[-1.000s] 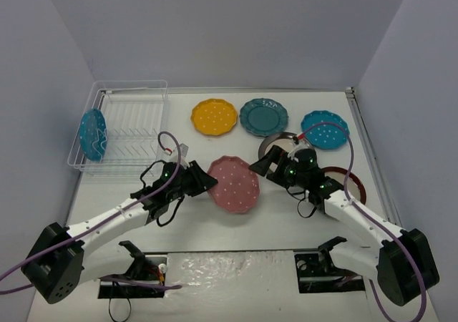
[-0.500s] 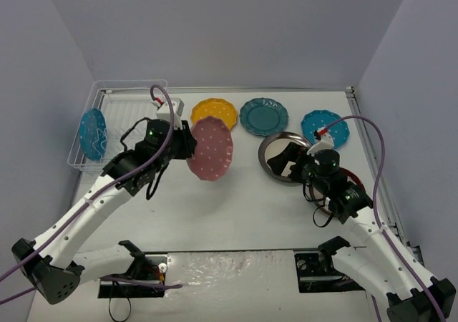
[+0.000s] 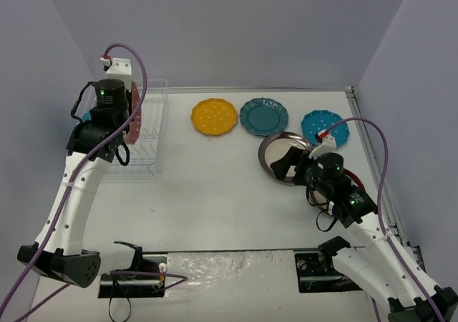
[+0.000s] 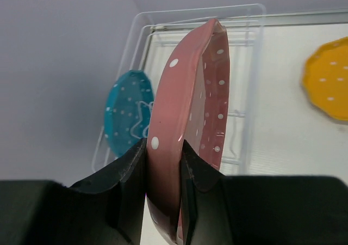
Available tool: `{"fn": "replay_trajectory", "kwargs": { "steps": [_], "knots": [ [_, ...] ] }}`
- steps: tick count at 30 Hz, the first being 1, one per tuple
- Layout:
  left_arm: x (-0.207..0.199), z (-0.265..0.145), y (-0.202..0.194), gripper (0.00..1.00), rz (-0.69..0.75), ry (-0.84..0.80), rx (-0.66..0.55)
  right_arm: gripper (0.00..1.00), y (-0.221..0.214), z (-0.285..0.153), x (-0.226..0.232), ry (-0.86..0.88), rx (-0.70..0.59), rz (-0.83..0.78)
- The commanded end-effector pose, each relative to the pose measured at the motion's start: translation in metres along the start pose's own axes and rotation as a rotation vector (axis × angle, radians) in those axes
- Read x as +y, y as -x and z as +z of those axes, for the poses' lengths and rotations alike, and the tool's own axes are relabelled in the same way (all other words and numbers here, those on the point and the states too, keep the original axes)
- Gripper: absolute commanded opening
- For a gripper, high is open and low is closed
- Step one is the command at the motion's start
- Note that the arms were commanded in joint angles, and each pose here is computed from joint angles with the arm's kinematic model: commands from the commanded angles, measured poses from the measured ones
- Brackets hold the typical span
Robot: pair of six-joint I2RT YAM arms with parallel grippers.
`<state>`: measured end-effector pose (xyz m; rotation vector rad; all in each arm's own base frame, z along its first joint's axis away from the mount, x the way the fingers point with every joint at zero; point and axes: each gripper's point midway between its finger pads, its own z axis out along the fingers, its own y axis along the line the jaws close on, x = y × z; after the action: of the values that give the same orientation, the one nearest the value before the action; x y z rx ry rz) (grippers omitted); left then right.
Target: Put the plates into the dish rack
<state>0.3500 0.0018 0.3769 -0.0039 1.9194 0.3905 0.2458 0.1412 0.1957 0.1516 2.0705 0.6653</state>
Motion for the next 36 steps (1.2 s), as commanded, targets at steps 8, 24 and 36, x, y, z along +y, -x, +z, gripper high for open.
{"fn": "replay_trajectory", "kwargs": {
  "steps": [8, 24, 36],
  "knots": [
    [0.09, 0.065, 0.043, 0.0, 0.141, 0.283, -0.086, 1.0, -0.004, 0.01, 0.001, 0.034, 0.026, -0.094],
    [0.133, 0.116, 0.025, 0.0, 0.226, 0.327, -0.039, 1.0, -0.015, 0.017, 0.008, 0.095, 0.056, -0.115],
    [0.129, 0.147, -0.022, 0.0, 0.277, 0.359, 0.019, 1.0, -0.017, 0.016, 0.011, 0.117, 0.066, -0.134]
  ]
}}
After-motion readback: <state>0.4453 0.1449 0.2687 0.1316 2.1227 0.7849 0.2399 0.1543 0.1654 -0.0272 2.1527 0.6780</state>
